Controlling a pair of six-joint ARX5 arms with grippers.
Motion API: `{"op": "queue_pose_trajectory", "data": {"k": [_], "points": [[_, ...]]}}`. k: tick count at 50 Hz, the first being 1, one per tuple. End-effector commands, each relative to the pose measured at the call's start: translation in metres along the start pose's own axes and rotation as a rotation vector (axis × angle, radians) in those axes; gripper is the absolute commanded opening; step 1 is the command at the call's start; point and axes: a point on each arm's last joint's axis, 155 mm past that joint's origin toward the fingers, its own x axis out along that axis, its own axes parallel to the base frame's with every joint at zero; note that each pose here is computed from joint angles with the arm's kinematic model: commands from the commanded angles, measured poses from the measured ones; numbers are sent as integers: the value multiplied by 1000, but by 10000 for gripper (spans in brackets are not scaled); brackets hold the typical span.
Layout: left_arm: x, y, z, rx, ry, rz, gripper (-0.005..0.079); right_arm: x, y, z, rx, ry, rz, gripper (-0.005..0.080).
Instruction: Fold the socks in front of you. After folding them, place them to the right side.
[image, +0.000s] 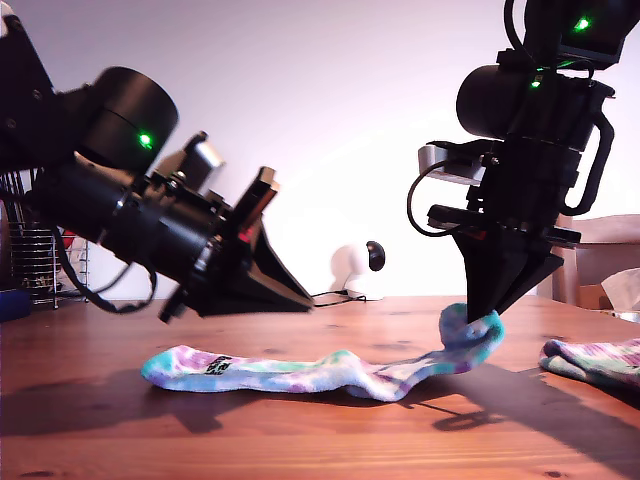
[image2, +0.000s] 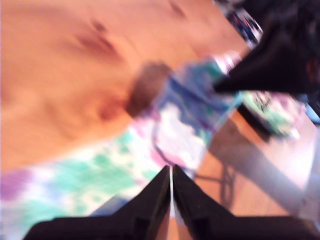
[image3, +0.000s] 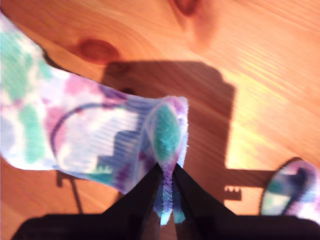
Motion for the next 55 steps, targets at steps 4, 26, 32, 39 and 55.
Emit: {"op": "queue_pose_trajectory", "data": {"k": [4,26,32,39,55], "points": [[13,4,-8,-26,68,-17,-21,1,4,2,-12,-2,8,-13],[34,34,-30,-52,285,81,-21,1,6,2,-12,-4,16,-13],[35,36,-38,-26,343,89,-21,1,6,3,-12,-5,16,-13],[35,36,-42,-7,378,104,-21,1,6,3,-13,-8,16,-13],[53,24,-49,21,405,78,-21,-1,6,5,-15,-16,15,-13]]}}
